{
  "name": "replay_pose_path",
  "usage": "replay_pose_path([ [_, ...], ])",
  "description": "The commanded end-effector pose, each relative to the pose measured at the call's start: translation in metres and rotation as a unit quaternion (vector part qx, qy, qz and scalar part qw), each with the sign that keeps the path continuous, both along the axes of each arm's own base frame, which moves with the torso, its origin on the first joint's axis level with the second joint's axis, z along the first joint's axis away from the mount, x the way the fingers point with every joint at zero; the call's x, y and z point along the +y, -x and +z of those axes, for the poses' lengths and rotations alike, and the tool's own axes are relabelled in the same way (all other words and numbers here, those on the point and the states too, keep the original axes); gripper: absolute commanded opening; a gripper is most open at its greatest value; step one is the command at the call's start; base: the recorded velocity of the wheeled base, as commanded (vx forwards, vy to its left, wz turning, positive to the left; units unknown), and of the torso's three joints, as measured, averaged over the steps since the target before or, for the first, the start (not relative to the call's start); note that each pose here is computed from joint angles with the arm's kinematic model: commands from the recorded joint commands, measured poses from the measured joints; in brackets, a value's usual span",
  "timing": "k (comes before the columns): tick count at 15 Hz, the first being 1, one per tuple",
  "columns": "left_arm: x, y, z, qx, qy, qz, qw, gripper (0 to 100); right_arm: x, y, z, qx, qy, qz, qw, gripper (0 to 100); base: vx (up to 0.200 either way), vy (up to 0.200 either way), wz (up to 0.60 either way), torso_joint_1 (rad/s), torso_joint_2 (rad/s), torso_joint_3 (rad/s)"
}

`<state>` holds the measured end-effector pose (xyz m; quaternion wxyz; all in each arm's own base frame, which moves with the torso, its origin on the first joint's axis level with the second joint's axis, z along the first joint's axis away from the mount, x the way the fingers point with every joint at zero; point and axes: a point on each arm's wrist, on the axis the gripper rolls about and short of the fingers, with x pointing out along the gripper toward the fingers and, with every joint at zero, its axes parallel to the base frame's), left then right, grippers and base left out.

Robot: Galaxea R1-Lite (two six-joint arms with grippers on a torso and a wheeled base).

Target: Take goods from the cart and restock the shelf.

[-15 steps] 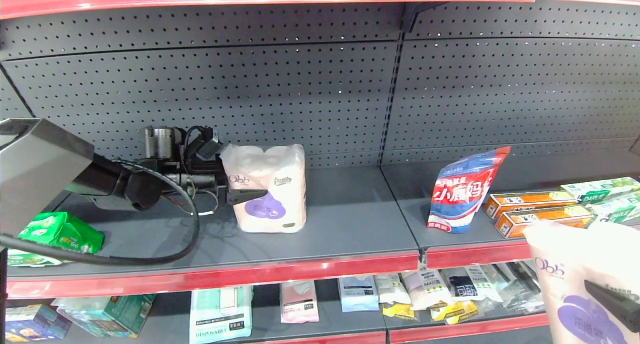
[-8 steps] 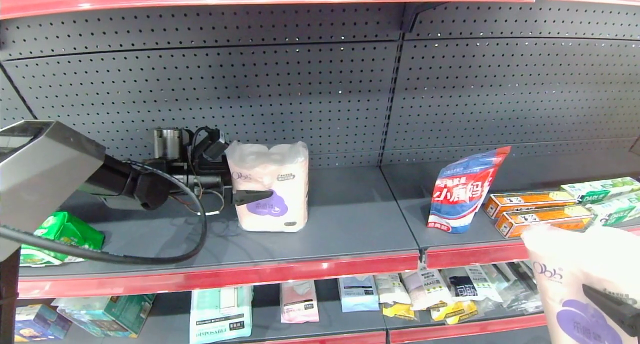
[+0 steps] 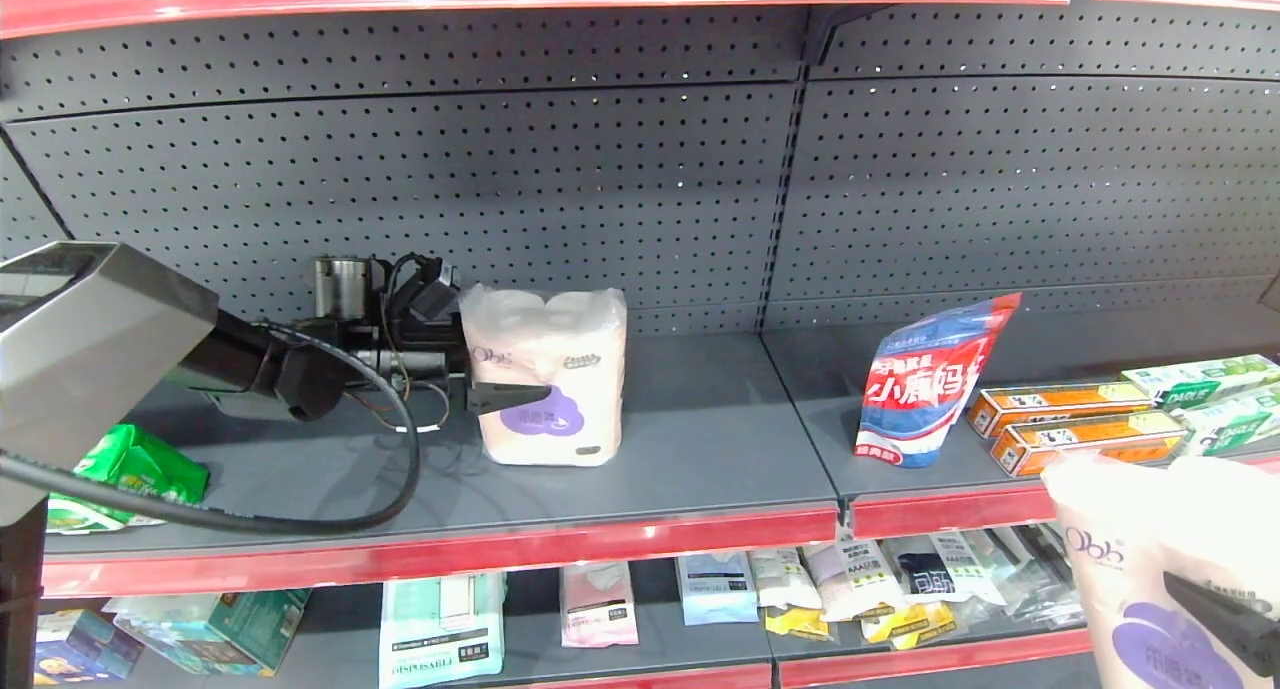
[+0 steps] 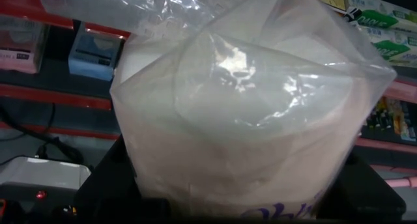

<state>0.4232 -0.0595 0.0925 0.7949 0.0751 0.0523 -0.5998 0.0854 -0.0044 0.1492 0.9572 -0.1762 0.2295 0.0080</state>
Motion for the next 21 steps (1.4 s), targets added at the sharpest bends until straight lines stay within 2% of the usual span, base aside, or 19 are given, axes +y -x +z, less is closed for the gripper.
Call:
replay_pose_path([
  [1,0.001,0.000,0.001,0.002,-0.007,0.020,0.9998,100,0.000,0.000,-0.001,0.002,0.000,0.000,1.000,0,0.000,0.000,0.00,0.000,0.00,0.000],
  [5,0.001,-0.002,-0.001,-0.010,-0.007,0.022,0.9997,100,0.000,-0.001,-0.001,0.003,0.000,0.000,1.000,0,0.000,0.000,0.00,0.000,0.00,0.000],
  [6,0.001,-0.002,-0.001,-0.007,-0.007,0.026,0.9996,0,0.000,-0.001,-0.001,0.003,0.000,0.000,1.000,0,0.000,0.000,0.00,0.000,0.00,0.000],
  [11,0.003,0.003,-0.004,-0.002,-0.003,0.017,0.9998,0,0.000,-0.003,-0.002,0.009,0.000,0.000,1.000,0,0.000,0.000,0.00,0.000,0.00,0.000],
  [13,0.006,0.013,0.002,0.002,0.001,0.011,0.9999,0,0.000,-0.003,-0.002,0.010,-0.001,0.000,1.000,0,0.000,0.000,0.00,0.000,0.00,0.000],
  [16,0.015,0.025,0.009,0.004,0.002,0.018,0.9998,0,0.000,-0.003,-0.002,0.009,-0.001,-0.001,1.000,0,0.000,0.000,0.00,0.000,0.00,0.000],
  [17,0.028,0.031,0.016,0.000,0.010,0.018,0.9998,0,0.000,-0.003,-0.002,0.009,-0.001,-0.002,1.000,0,0.000,0.000,0.00,0.000,0.00,0.000],
  [18,0.032,0.033,0.018,-0.001,0.013,0.015,0.9998,0,0.000,-0.003,-0.002,0.009,-0.001,-0.002,1.000,0,0.000,0.000,0.00,0.000,0.00,0.000],
  [21,0.043,0.057,0.022,-0.003,0.008,0.025,0.9996,0,0.000,-0.003,-0.001,0.009,-0.001,-0.001,1.000,0,0.000,0.000,0.00,0.000,0.00,0.000],
])
